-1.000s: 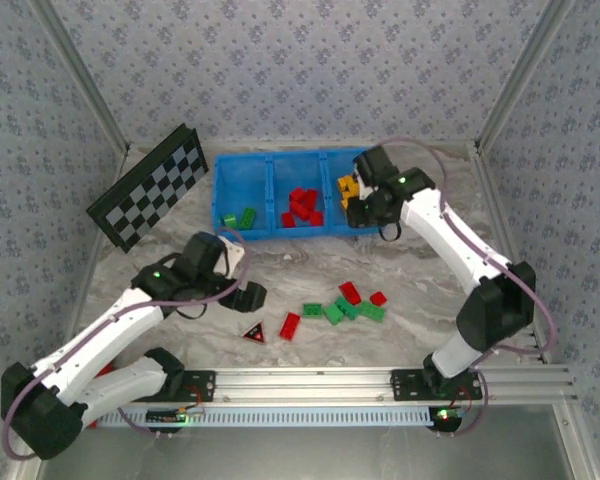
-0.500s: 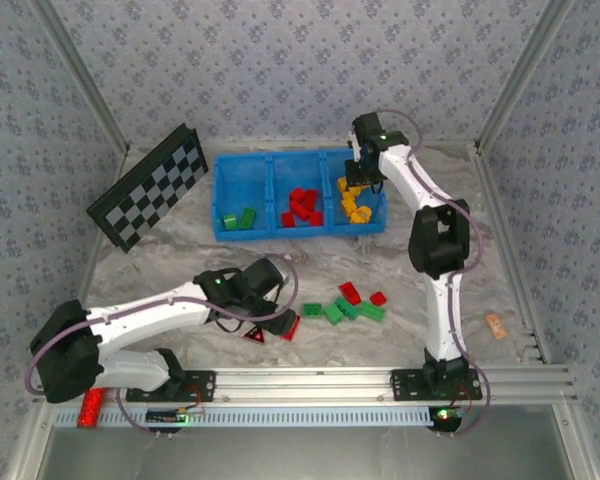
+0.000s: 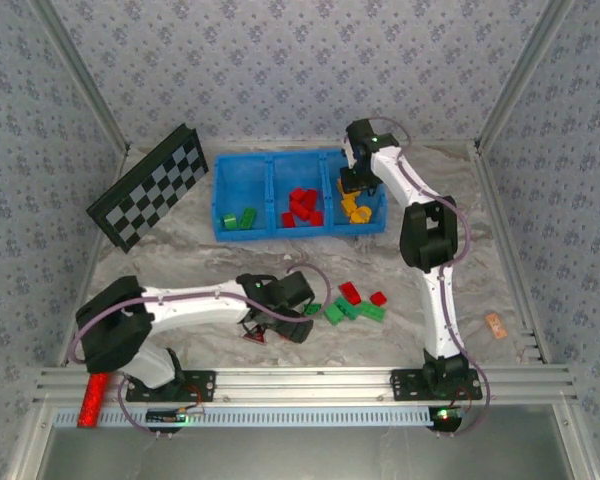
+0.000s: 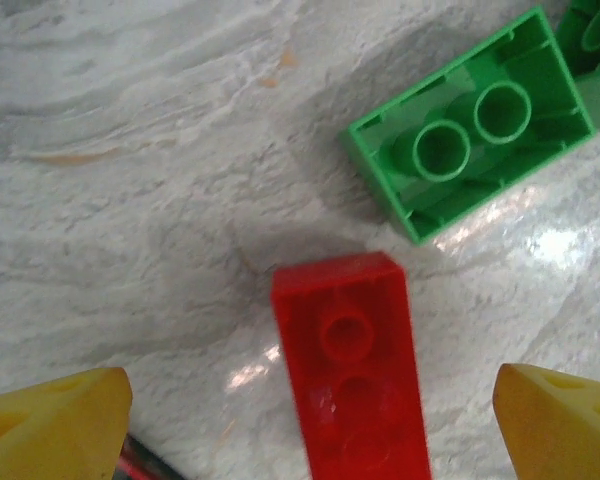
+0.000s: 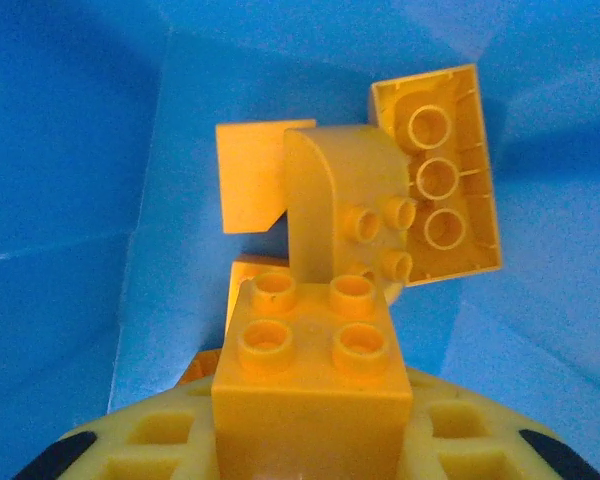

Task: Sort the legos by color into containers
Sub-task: Place the lego in the container, then pick up the lego from the middle-left of the table.

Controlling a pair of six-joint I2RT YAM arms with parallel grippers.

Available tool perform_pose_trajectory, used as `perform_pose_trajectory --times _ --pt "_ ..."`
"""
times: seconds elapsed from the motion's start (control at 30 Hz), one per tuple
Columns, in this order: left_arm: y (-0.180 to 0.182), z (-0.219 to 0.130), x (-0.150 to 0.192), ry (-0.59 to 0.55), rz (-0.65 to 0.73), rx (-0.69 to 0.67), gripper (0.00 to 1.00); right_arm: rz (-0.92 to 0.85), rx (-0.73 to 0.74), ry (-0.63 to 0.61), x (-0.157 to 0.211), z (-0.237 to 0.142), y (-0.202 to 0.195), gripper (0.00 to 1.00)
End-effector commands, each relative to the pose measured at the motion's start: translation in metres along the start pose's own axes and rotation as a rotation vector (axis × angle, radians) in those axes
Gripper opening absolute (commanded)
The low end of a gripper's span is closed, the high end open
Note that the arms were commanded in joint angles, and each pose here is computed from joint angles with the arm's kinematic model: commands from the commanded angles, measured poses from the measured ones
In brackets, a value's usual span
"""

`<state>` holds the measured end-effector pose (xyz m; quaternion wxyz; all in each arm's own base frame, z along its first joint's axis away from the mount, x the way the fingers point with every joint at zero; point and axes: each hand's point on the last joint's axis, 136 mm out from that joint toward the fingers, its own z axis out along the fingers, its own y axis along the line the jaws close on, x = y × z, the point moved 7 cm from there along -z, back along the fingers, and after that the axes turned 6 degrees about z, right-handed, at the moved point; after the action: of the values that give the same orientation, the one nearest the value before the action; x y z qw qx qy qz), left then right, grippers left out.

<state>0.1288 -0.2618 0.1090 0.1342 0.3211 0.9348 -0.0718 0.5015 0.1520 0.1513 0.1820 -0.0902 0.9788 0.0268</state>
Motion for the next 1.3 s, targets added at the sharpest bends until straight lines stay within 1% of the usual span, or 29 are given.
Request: perform_pose_trajectory --times 0.0,0.13,0.23,0.37,0.47,0.5,0.6,0.63,0.7,0.77,0.8,0.97,1.03,1.1,1.27 --pt "-0.005 0.004 -0.008 -0.005 -0.042 -0.032 0.92 -0.043 -0.013 0.012 0.004 0.0 0.004 0.37" --pt "-0.007 0.011 -0.008 0.017 -0.068 -0.039 0.88 -0.053 -0.025 -0.004 0.002 -0.009 0.005 0.46" --pt "-0.008 0.016 -0.007 0.039 -0.074 -0.035 0.85 -0.056 -0.028 -0.015 0.001 -0.016 0.005 0.47" --pt "-0.01 0.023 -0.004 0.075 -0.076 -0.037 0.82 -0.054 -0.046 -0.038 0.0 -0.028 0.005 0.55" --pt "-0.011 0.027 -0.003 0.098 -0.078 -0.039 0.74 -0.054 -0.047 -0.062 -0.001 -0.039 0.004 0.6" --pt "-0.012 0.028 -0.003 0.102 -0.083 -0.037 0.72 -0.054 -0.045 -0.07 -0.002 -0.043 0.004 0.61" --pt "-0.013 0.032 0.0 0.121 -0.095 -0.029 0.71 -0.053 -0.032 -0.089 -0.003 -0.056 0.002 0.62" --pt "-0.013 0.033 0.001 0.128 -0.099 -0.03 0.68 -0.051 -0.032 -0.095 -0.004 -0.06 0.001 0.63" --pt "-0.013 0.032 0.0 0.132 -0.103 -0.029 0.59 -0.046 -0.032 -0.107 -0.004 -0.068 0.0 0.66" --pt "-0.014 0.03 -0.001 0.136 -0.104 -0.031 0.48 -0.042 -0.039 -0.115 -0.004 -0.076 -0.001 0.69" --pt "-0.014 0.029 -0.002 0.139 -0.104 -0.032 0.44 -0.044 -0.039 -0.119 -0.004 -0.08 -0.001 0.7" --pt "-0.014 0.015 -0.009 0.151 -0.1 -0.041 0.3 -0.034 -0.04 -0.14 0.002 -0.101 -0.005 0.71" --pt "-0.009 0.003 -0.015 0.148 -0.104 -0.048 0.28 -0.026 -0.041 -0.146 0.007 -0.108 -0.007 0.71" --pt "0.003 -0.012 -0.03 0.121 -0.122 -0.05 0.27 -0.021 -0.046 -0.159 0.014 -0.117 -0.008 0.72" --pt "0.054 -0.068 -0.091 -0.053 -0.185 -0.068 0.28 0.006 -0.074 -0.185 0.036 -0.131 -0.008 0.74"
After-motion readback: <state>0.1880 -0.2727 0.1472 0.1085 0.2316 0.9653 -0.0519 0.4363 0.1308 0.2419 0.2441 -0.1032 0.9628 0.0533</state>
